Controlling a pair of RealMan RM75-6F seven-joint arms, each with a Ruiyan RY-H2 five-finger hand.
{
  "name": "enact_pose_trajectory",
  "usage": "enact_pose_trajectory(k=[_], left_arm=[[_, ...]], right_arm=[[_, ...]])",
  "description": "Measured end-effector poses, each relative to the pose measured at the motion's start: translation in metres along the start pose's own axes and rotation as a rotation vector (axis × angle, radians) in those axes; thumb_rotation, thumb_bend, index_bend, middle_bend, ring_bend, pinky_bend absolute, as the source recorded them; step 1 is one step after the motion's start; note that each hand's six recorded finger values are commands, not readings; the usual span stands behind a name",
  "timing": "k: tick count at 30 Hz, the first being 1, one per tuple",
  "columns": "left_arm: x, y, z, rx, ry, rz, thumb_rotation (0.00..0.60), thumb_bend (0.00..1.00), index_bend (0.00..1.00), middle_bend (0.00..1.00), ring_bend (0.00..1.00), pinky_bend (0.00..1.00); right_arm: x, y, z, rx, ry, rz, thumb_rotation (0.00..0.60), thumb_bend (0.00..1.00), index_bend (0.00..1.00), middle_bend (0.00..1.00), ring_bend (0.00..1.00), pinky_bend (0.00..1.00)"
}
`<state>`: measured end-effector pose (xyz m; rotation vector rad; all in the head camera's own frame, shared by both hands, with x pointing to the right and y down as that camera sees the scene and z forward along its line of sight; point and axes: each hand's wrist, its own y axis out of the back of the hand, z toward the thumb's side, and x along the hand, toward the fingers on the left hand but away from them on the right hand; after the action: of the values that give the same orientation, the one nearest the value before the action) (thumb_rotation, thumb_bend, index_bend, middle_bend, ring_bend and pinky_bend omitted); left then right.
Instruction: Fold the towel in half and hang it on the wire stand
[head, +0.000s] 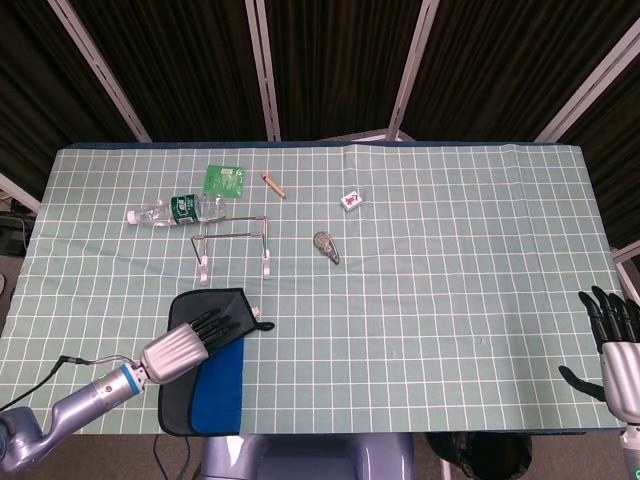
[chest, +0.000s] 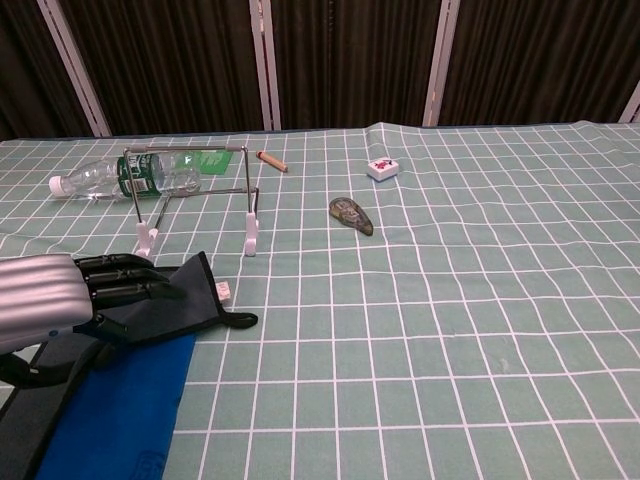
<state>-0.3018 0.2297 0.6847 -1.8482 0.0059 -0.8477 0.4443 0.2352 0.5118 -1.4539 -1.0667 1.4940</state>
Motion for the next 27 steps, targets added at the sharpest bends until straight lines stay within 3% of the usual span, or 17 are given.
enact_pose_trajectory(k=[27], left_arm=[[-0.029,-0.019,-0.015,-0.002,0.026,-0.056,0.600,0.52,0.77,0.00,0.00,0.00]], right_arm=[[0.002,0.000,0.003,0.007,0.006,0.000,0.600,0.00,0.00,0.00,0.00,0.00]])
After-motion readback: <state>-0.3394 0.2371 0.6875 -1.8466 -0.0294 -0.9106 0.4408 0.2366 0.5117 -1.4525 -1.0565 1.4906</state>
